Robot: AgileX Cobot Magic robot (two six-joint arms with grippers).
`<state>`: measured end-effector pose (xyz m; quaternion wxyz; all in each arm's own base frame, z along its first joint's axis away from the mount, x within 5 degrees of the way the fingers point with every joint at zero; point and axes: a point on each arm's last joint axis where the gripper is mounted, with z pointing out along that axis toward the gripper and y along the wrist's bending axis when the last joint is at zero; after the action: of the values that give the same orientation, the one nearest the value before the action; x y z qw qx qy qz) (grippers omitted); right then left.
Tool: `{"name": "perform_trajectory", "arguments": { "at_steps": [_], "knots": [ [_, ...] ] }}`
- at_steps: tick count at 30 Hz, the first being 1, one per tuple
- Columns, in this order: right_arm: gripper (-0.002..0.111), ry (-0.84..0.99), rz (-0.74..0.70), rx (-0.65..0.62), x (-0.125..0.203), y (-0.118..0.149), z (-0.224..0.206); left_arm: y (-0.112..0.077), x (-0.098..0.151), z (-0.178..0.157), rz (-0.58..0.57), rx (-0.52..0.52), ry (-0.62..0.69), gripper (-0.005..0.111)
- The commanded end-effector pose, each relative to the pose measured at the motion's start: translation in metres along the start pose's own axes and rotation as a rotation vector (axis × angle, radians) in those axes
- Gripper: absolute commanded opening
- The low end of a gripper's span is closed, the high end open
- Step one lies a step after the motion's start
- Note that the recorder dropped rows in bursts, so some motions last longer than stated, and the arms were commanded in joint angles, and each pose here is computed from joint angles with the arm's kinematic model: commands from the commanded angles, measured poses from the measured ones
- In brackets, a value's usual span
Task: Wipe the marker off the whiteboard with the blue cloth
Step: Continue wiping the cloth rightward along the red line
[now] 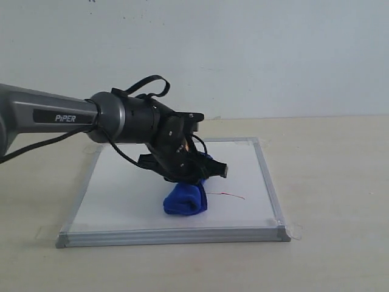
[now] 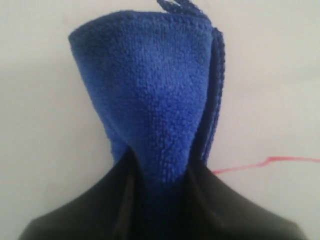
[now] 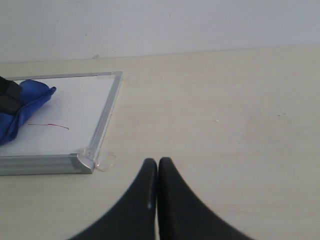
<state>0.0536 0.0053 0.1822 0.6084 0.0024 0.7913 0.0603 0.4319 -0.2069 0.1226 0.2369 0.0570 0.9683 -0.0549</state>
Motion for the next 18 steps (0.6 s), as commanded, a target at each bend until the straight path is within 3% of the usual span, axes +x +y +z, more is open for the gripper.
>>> {"name": "perform_trajectory", "arguments": {
  "at_steps": [1,5,8,13,16,18],
  "knots": [
    [0.0,-0.013,0.002,0.001,-0.001,0.0,0.0,0.029,0.003,0.009,-0.001,-0.082,0.073,0.004],
    [0.0,-0.013,0.002,0.001,-0.001,0.0,0.0,0.027,-0.001,0.005,-0.023,-0.09,0.078,0.004],
    [0.0,-0.013,0.002,0.001,-0.001,0.0,0.0,0.002,0.002,0.004,0.001,-0.014,0.057,0.004],
    [0.0,-0.013,0.002,0.001,-0.001,0.0,0.0,-0.054,0.014,0.007,0.066,0.124,-0.036,0.004],
    [0.0,-0.013,0.002,0.001,-0.001,0.0,0.0,-0.068,0.018,0.007,0.088,0.153,-0.058,0.004],
    [0.0,-0.013,0.002,0.001,-0.001,0.0,0.0,-0.068,0.019,0.008,0.107,0.142,-0.053,0.004]
  ]
}}
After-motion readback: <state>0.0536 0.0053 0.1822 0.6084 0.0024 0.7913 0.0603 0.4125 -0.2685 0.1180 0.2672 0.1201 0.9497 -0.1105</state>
